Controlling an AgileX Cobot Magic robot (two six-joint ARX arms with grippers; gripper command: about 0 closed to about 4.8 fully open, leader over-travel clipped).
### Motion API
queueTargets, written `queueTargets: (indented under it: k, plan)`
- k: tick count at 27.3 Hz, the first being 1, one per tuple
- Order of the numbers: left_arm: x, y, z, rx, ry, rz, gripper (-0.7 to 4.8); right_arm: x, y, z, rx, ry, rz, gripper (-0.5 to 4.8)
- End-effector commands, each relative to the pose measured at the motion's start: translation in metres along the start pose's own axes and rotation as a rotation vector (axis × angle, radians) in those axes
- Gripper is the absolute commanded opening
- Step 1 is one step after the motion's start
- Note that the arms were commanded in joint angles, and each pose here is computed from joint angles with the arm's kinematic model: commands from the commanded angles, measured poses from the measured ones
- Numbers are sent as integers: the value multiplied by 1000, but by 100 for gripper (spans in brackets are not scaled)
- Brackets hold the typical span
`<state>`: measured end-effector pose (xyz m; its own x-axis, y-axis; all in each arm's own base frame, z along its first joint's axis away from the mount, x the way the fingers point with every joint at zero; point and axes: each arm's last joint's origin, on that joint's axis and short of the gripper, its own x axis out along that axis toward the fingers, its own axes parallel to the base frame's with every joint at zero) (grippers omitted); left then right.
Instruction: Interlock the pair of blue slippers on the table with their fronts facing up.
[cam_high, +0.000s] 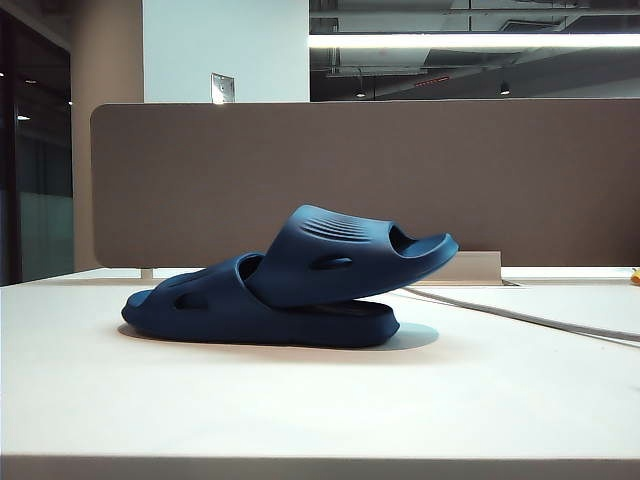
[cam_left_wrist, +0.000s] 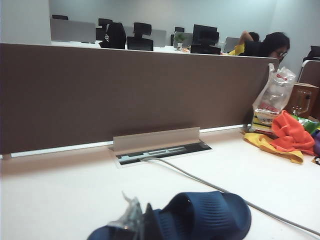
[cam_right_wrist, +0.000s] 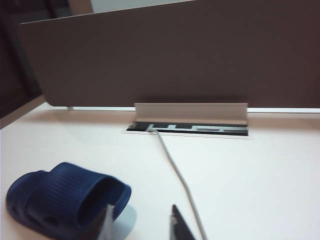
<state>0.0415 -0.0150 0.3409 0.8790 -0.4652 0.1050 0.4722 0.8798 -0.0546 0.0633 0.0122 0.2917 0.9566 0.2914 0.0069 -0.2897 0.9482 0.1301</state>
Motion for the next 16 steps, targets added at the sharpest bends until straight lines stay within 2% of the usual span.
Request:
queueTargets:
  k: [1, 4, 10, 16]
  plan:
    - [-5, -2, -4, -8, -13, -4, -5, -7, 1, -4, 3, -28, 21, 138]
    - [-3, 0, -13, -18, 10, -6, -5, -10, 1, -12, 8, -40, 23, 134]
    - [9, 8, -41, -68, 87, -3, -5, -1, -2, -32, 61, 34, 74, 135]
    - [16, 12, -58, -86, 108, 0, -5, 2, -3, -36, 81, 25, 73, 135]
